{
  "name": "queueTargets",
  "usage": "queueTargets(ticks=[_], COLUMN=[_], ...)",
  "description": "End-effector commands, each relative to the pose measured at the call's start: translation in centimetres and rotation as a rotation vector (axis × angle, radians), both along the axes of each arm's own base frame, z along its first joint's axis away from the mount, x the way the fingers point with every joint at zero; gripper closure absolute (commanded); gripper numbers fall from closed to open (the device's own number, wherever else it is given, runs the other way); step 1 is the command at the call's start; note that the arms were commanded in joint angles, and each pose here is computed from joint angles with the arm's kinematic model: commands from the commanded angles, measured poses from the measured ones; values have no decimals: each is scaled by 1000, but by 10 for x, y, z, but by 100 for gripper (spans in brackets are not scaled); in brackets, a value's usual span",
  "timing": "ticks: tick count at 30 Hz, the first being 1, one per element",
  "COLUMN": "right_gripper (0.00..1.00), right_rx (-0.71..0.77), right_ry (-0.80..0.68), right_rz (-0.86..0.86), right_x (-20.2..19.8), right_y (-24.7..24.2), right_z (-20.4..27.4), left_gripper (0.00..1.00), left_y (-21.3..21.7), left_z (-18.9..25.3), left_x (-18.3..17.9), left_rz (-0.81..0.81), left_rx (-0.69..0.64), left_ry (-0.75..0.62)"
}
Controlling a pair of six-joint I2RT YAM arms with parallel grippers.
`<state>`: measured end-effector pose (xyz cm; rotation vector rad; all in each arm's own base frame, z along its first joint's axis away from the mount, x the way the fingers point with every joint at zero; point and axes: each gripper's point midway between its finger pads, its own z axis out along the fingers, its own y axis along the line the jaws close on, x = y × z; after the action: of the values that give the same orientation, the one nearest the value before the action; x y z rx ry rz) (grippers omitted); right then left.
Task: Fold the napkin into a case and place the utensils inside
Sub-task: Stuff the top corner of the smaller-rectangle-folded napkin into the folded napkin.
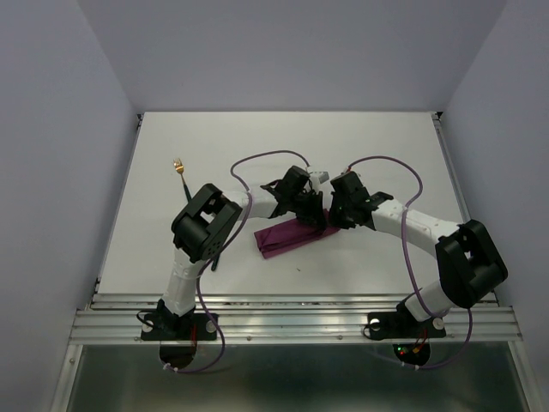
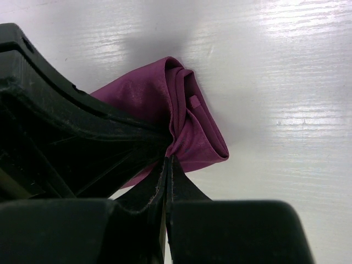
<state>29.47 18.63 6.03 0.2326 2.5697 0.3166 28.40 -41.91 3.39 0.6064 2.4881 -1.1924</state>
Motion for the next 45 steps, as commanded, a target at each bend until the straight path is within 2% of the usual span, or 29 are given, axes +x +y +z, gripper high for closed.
queueTargets(ticks=[1, 6, 10, 17, 45], right_gripper=[99, 99, 99, 99, 99], right_rx=[3, -9, -7, -2, 21], right_ry=[-65, -67, -63, -68, -46], right_rz=[-12, -5, -4, 1, 30], right_x=[7, 3, 1, 2, -1], right_y=[0, -3, -4, -3, 4], right_z=[17, 15, 13, 15, 10], left_gripper=[100, 100, 100, 100, 100], left_y=[2, 4, 6, 1, -28], left_z=[38, 59, 56, 58, 32], left_x=[-3, -10, -18, -13, -1], left_rz=[-6, -34, -51, -44, -27], left_rx=[-41, -72, -79, -98, -167], left_ry=[-64, -86, -56, -68, 30])
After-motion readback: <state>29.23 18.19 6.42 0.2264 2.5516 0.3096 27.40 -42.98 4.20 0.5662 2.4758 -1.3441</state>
